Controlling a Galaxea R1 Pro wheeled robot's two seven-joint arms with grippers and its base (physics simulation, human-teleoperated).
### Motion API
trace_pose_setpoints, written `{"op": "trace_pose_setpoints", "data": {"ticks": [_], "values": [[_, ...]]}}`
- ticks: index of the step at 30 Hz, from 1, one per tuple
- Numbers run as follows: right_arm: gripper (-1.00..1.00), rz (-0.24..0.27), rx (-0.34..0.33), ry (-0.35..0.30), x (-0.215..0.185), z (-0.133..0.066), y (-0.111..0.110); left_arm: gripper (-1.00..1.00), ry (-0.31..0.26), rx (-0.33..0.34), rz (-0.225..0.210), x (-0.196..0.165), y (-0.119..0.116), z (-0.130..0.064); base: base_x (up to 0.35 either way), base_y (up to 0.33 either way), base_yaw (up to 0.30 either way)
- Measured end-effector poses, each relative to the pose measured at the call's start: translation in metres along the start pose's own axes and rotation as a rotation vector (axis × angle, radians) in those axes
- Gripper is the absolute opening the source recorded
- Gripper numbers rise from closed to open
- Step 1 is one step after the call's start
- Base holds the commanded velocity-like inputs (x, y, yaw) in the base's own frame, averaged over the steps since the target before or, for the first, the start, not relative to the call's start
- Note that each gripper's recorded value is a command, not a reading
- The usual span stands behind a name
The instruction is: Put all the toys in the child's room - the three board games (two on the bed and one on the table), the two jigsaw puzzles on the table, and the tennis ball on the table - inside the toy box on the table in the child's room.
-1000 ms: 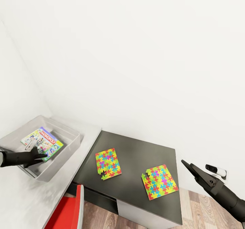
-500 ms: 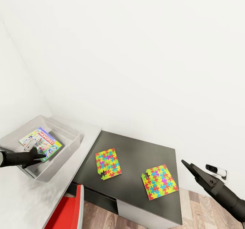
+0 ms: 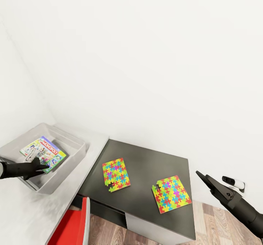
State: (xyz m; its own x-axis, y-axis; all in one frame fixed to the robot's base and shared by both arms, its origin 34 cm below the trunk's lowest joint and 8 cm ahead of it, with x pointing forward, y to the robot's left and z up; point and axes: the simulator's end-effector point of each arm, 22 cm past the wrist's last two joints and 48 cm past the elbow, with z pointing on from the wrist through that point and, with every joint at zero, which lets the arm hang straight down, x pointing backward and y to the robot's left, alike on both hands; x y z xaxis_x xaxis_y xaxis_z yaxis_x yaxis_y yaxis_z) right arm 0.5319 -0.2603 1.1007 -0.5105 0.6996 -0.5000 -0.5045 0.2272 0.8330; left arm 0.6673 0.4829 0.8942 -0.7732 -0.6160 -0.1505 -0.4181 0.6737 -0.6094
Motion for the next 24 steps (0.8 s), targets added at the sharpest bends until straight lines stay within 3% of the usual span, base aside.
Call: {"op": "trace_pose_setpoints", "data": {"ticks": [23, 24], "values": [[1.00, 0.010, 0.013, 0.002, 0.0020, -0.0011, -0.0066, -1.00, -0.006, -0.016, 0.012, -0.0036, 0.0042, 0.0029, 0.000, 0.000, 0.000], [1.00, 0.010, 0.013, 0.002, 0.0020, -0.0011, -0.0066, 1.00, -0.006, -0.015, 0.012, -0.0036, 0.0041, 0.0029, 0.000, 0.000, 0.000]]}}
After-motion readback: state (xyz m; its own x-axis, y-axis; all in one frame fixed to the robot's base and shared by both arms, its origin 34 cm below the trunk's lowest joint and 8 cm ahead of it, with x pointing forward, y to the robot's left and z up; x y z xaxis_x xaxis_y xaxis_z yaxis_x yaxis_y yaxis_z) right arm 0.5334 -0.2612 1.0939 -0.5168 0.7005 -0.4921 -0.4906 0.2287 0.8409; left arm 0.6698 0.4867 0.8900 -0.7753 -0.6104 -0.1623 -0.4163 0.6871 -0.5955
